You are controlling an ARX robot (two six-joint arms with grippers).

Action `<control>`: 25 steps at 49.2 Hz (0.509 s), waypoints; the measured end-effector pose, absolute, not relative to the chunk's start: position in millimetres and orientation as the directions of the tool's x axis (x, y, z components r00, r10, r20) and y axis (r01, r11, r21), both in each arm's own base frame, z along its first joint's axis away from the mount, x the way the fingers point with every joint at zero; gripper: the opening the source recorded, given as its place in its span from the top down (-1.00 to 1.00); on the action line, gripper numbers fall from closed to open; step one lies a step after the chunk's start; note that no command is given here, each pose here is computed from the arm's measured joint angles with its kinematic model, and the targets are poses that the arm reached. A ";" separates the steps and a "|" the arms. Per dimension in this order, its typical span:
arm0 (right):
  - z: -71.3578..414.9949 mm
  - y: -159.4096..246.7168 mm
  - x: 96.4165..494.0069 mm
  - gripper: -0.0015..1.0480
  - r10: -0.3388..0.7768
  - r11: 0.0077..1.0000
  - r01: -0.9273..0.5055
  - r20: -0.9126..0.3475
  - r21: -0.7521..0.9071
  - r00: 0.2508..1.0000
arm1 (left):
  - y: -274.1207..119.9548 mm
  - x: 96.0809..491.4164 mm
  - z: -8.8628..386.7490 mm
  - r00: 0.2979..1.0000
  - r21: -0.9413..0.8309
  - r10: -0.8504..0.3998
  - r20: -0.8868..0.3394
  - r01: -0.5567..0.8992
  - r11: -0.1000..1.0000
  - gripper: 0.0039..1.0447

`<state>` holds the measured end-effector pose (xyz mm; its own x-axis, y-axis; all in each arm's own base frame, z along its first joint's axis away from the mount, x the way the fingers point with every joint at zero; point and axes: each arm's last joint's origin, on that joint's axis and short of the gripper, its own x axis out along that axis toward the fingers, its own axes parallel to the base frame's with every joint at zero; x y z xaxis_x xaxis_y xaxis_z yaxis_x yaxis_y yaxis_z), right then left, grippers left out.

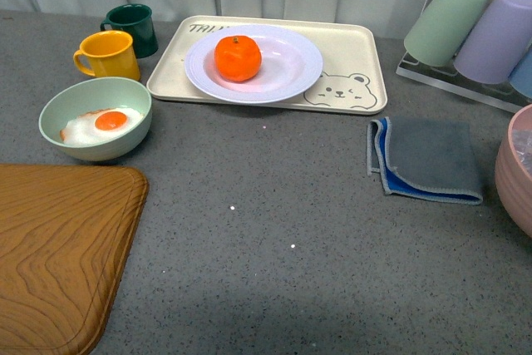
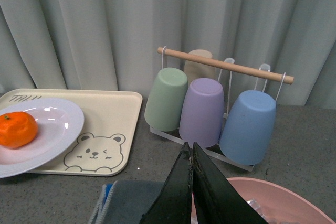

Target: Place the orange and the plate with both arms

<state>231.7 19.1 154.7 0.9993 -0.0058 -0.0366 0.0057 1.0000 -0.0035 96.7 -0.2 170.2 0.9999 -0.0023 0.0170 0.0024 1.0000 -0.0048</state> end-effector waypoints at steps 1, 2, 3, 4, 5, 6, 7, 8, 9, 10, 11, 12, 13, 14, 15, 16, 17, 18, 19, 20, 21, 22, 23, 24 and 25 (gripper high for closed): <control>156.3 18.3 228.3 0.98 -0.005 1.000 0.005 -0.033 -0.003 0.999 | -0.2 96.7 170.2 1.000 -0.005 -0.002 0.017 0.002 1.000 -0.88; 157.9 17.7 225.1 0.98 -0.003 1.000 0.003 -0.027 -0.002 1.000 | -0.2 96.7 170.2 1.000 -0.005 -0.002 0.017 0.002 1.000 -0.88; 159.4 17.0 222.2 0.98 -0.002 1.000 0.002 -0.021 -0.002 1.000 | -0.2 96.7 170.2 1.000 -0.005 -0.002 0.017 0.002 1.000 -0.88; 160.6 16.3 219.5 0.98 0.000 1.000 0.000 -0.016 -0.001 1.000 | -0.2 96.7 170.2 1.000 -0.005 -0.002 0.017 0.002 1.000 -0.88; 161.5 15.7 216.9 0.98 0.000 1.000 0.000 -0.012 -0.001 1.000 | -0.2 96.7 170.2 1.000 -0.005 -0.002 0.017 0.002 1.000 -0.88; 162.0 15.2 214.2 0.98 0.002 1.000 -0.002 -0.010 -0.001 1.000 | -0.2 96.7 170.2 1.000 -0.005 -0.002 0.017 0.002 1.000 -0.88; 162.1 14.8 212.9 0.98 0.001 1.000 -0.001 -0.010 -0.001 1.000 | -0.2 96.7 170.2 1.000 -0.005 -0.002 0.017 0.002 1.000 -0.88; 162.2 14.3 210.0 0.98 0.002 1.000 -0.002 -0.010 -0.001 1.000 | -0.2 96.7 170.2 1.000 -0.005 -0.002 0.017 0.002 1.000 -0.88; 162.0 13.8 207.2 0.98 0.003 1.000 -0.003 -0.011 -0.001 1.000 | -0.2 96.7 170.2 1.000 -0.005 -0.002 0.017 0.002 1.000 -0.88; 161.9 13.5 205.9 0.98 0.004 1.000 -0.004 -0.011 -0.001 1.000 | -0.2 96.7 170.2 1.000 -0.005 -0.002 0.017 0.002 1.000 -0.88; 161.5 12.7 202.1 0.98 0.004 1.000 -0.004 -0.014 -0.001 1.000 | -0.2 96.7 170.2 1.000 -0.005 -0.002 0.017 0.002 1.000 -0.88; 161.1 12.0 199.6 0.98 0.004 1.000 -0.004 -0.016 -0.001 1.000 | -0.2 96.7 170.2 1.000 -0.005 -0.002 0.017 0.002 1.000 -0.88; 160.9 9.9 197.3 0.98 0.011 1.000 -0.011 -0.018 -0.001 1.000 | -0.2 96.7 170.2 1.000 -0.005 -0.002 0.017 0.002 1.000 -0.88; 160.6 7.8 195.1 0.98 0.021 1.000 -0.021 -0.020 0.000 1.000 | -0.2 96.7 170.2 1.000 -0.005 -0.002 0.017 0.002 1.000 -0.88; 160.5 5.8 192.8 0.98 0.021 1.000 -0.021 -0.021 0.000 1.000 | -0.2 96.7 170.2 1.000 -0.005 -0.002 0.017 0.002 1.000 -0.88; 160.6 3.5 189.3 0.98 0.013 1.000 -0.013 -0.020 0.000 1.000 | -0.2 96.7 170.2 1.000 -0.005 -0.002 0.017 0.002 1.000 -0.88; 160.7 1.8 185.9 0.98 0.004 1.000 -0.004 -0.020 0.000 1.000 | -0.2 96.7 170.2 1.000 -0.005 -0.002 0.017 0.002 1.000 -0.88; 160.9 0.6 182.7 0.98 -0.003 1.000 0.003 -0.018 0.000 1.000 | -0.2 96.7 170.2 1.000 -0.005 -0.002 0.017 0.002 1.000 -0.88; 160.9 0.2 180.6 0.98 -0.006 1.000 0.006 -0.018 0.000 1.000 | -0.2 96.7 170.2 1.000 -0.005 -0.002 0.017 0.002 1.000 -0.88; 161.2 0.1 177.7 0.98 -0.005 1.000 0.005 -0.017 0.000 1.000 | -0.2 96.7 170.2 1.000 -0.005 -0.002 0.017 0.002 1.000 -0.88; 161.1 0.2 176.0 0.98 -0.003 1.000 0.003 -0.018 0.000 1.000 | -0.2 96.7 170.2 1.000 -0.005 -0.003 0.017 0.003 1.000 -0.88; 161.1 0.2 173.4 0.98 -0.003 1.000 0.003 -0.019 0.000 1.000 | -0.2 96.7 170.2 1.000 -0.005 -0.002 0.017 0.002 1.000 -0.88; 161.3 0.2 171.7 0.98 -0.002 1.000 0.002 -0.019 0.000 1.000 | -0.2 96.7 170.2 1.000 -0.005 -0.002 0.017 0.002 1.000 -0.88; 161.4 0.2 169.1 0.98 -0.001 1.000 0.001 -0.018 0.000 1.000 | -0.2 96.7 170.2 1.000 -0.005 -0.002 0.017 0.002 1.000 -0.88; 161.5 0.2 166.6 0.98 -0.001 1.000 0.001 -0.017 0.001 1.000 | -0.2 96.7 170.2 1.000 -0.005 -0.002 0.017 0.002 1.000 -0.88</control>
